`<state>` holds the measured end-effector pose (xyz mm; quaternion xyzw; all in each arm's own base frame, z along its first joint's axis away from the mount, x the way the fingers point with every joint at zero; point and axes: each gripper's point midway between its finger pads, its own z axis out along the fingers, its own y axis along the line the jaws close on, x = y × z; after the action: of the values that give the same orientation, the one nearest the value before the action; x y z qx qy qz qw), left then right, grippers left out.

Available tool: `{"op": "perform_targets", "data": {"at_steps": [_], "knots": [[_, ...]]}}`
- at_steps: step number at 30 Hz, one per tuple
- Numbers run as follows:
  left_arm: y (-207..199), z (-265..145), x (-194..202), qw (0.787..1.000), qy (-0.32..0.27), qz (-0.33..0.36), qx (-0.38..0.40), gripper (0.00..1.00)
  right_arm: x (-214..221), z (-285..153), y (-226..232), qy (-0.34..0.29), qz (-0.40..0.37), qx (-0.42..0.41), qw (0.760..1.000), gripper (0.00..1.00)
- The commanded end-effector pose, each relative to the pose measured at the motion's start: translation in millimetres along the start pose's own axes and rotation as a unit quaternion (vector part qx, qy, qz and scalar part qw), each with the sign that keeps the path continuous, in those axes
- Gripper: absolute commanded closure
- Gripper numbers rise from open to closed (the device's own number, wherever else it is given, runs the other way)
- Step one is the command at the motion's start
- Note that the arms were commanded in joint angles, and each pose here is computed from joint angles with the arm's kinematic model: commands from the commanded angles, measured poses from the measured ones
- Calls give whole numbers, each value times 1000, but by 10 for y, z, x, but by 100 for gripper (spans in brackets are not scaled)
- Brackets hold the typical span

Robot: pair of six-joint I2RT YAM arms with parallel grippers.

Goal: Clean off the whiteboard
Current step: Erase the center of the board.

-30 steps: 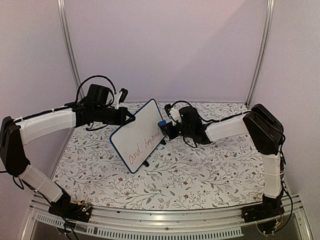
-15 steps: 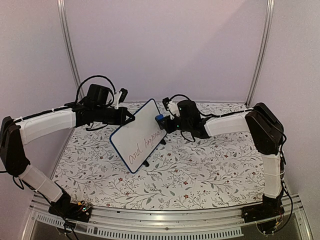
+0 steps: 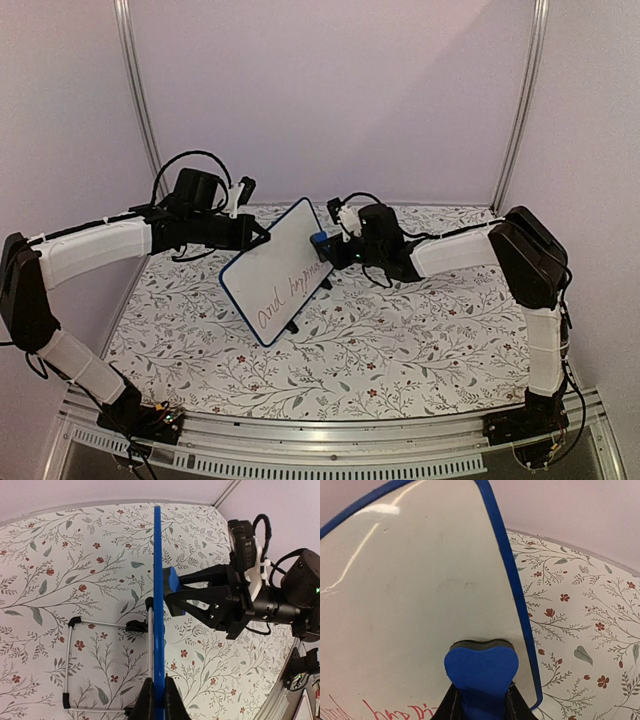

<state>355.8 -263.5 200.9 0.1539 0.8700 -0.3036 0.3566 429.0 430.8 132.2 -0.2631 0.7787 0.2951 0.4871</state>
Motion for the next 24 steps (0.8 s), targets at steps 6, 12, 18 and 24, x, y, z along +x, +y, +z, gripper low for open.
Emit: {"op": "perform_targets", "data": {"at_steps": [6,12,18,24], "knots": [[-114,77,320,998,53,8,30,100,491,-1,16,45,44,-21,998,84],[-108,79,322,998,53,7,30,100,148,2,58,16,40,-28,999,84],[-108,77,320,998,52,8,29,100,-185,28,-103,-7,50,-18,999,84],[-119,69,309,998,51,9,30,100,-194,44,-103,-3,47,-19,999,84]]}}
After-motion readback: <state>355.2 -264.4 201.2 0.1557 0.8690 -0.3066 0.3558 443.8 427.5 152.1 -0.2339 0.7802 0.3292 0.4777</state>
